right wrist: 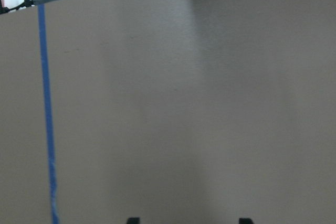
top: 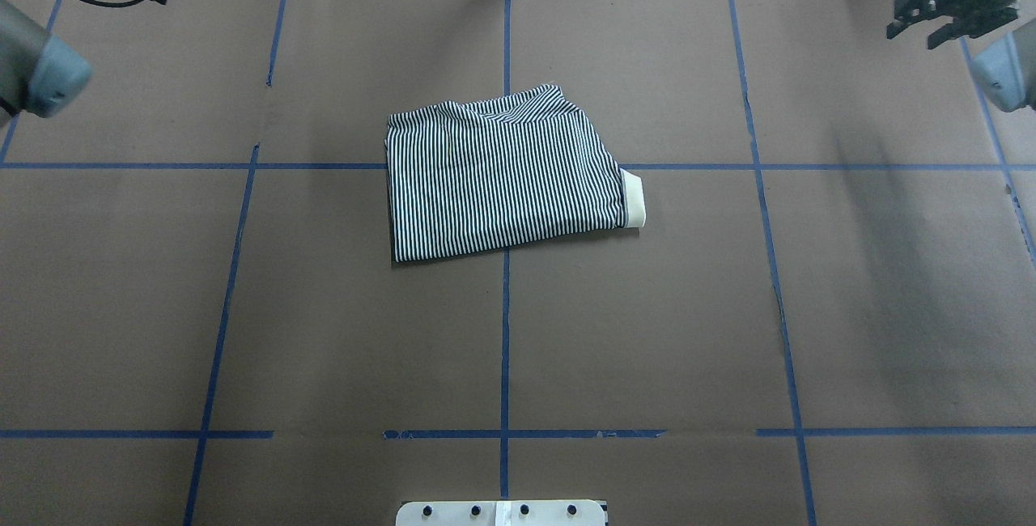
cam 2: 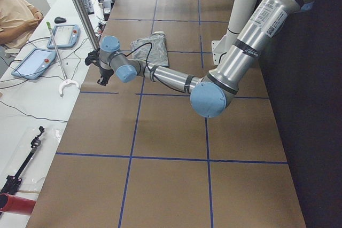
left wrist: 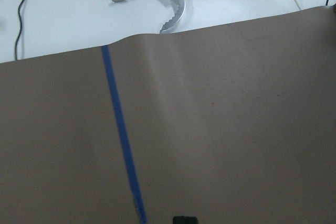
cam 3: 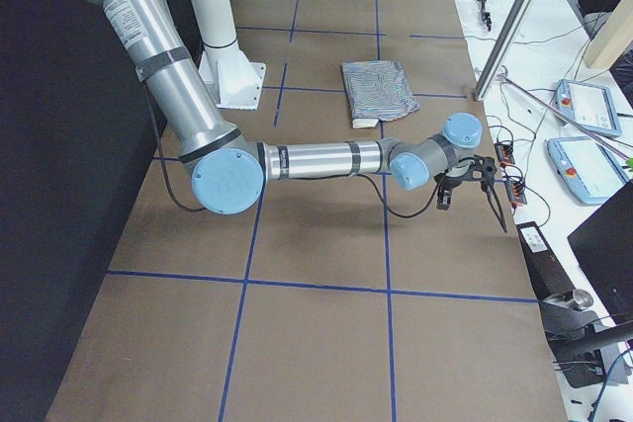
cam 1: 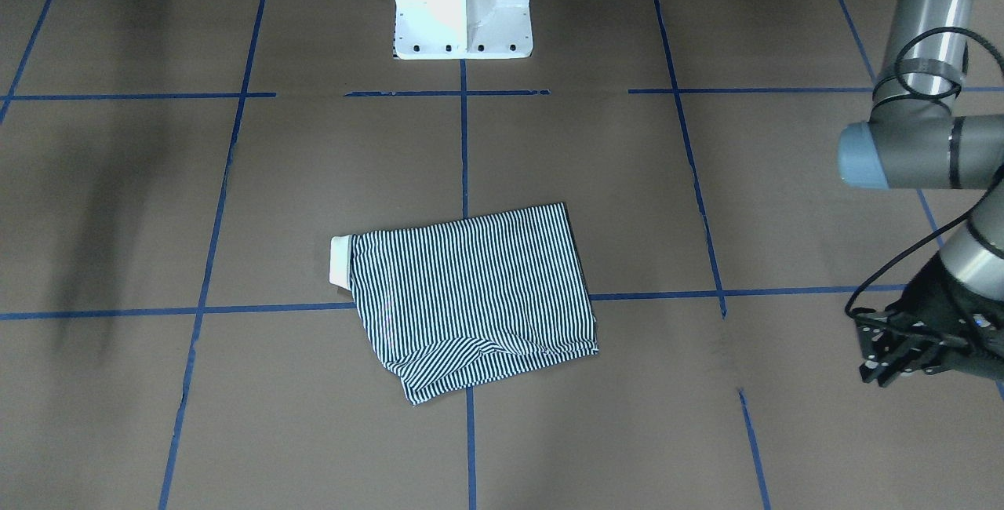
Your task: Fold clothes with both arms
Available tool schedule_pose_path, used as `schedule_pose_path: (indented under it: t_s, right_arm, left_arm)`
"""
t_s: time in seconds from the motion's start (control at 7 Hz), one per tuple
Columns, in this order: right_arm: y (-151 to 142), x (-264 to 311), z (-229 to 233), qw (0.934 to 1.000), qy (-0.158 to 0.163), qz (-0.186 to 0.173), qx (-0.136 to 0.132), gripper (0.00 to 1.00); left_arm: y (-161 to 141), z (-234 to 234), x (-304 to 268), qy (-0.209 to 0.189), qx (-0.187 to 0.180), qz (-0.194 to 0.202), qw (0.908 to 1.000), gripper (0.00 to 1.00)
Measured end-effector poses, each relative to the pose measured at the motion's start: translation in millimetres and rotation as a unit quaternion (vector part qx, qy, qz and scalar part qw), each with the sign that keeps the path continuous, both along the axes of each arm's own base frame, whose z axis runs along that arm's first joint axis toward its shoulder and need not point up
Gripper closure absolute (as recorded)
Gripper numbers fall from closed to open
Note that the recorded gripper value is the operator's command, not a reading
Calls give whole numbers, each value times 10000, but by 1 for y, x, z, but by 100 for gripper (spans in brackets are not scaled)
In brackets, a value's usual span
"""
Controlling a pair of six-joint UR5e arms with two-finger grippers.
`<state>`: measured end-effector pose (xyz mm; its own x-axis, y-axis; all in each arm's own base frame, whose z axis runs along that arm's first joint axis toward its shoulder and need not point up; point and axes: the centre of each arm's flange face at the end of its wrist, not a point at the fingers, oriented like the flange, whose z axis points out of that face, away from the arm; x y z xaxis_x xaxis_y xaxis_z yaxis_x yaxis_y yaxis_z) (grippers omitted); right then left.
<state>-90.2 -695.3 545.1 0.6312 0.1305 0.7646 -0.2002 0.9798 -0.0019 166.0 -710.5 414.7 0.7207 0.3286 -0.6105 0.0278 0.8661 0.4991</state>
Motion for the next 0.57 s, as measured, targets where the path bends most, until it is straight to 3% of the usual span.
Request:
schedule_pose_path:
  t_s: [0.14,0.29,0.57]
  right_arm:
    - [19,46,23,9992,173,-320,168,0]
    - [40,80,37,9972,321,-618,266,0]
    - [87,113,60,9920,533,-1096,330,0]
  left_arm:
    - [2,3,-49,-311,36,93,9995,41]
    - [9,8,-92,-492,4,220,9985,0]
    - [55,29,-162,-526,-187,304,9980,0]
